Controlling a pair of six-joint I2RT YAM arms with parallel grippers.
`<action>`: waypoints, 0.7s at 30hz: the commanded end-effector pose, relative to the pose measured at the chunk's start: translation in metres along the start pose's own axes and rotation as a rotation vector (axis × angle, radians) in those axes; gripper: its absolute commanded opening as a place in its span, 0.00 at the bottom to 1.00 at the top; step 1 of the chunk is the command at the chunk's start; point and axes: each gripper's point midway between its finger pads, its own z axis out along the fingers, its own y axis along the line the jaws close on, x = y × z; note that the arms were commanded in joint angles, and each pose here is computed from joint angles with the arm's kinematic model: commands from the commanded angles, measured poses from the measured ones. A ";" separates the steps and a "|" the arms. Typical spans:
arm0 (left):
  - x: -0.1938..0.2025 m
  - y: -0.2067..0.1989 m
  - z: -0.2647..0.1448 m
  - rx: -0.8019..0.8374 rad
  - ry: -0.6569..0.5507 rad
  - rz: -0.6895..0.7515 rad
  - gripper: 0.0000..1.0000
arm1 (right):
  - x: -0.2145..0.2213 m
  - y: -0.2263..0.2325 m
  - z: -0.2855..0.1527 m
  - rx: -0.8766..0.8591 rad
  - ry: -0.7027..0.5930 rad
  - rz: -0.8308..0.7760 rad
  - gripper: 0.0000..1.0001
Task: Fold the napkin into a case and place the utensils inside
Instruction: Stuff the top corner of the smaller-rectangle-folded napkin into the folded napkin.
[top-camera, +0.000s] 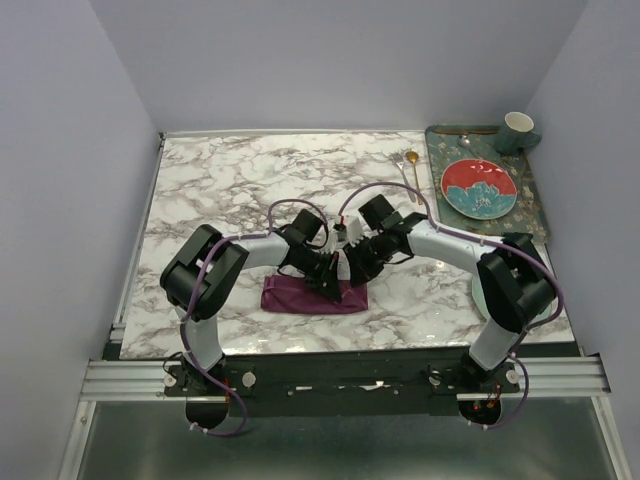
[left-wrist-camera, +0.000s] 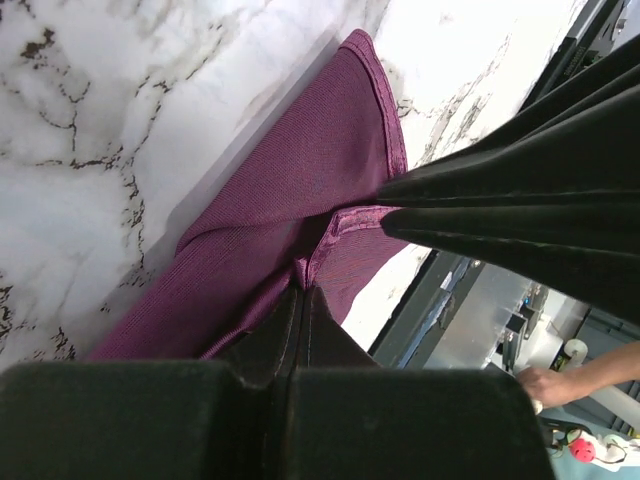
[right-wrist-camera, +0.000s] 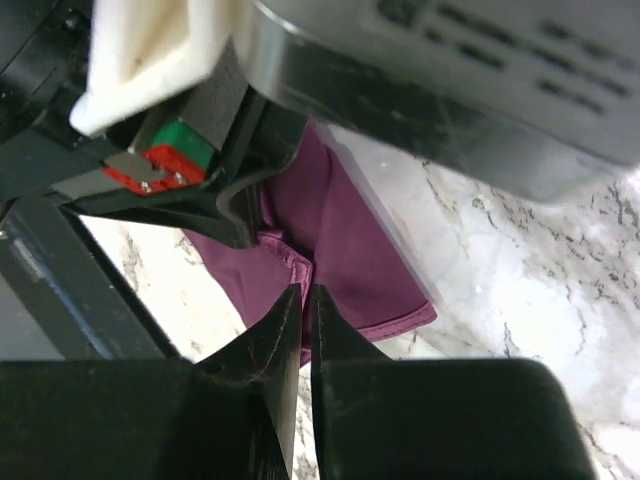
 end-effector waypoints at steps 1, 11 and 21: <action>0.022 0.034 0.006 -0.110 0.049 -0.063 0.00 | -0.003 -0.017 0.011 0.109 0.014 -0.051 0.15; 0.022 0.038 0.005 -0.111 0.045 -0.075 0.00 | 0.004 -0.014 0.020 0.125 0.079 -0.061 0.16; 0.021 0.044 0.003 -0.118 0.035 -0.101 0.00 | 0.009 -0.002 0.015 0.124 0.059 -0.065 0.27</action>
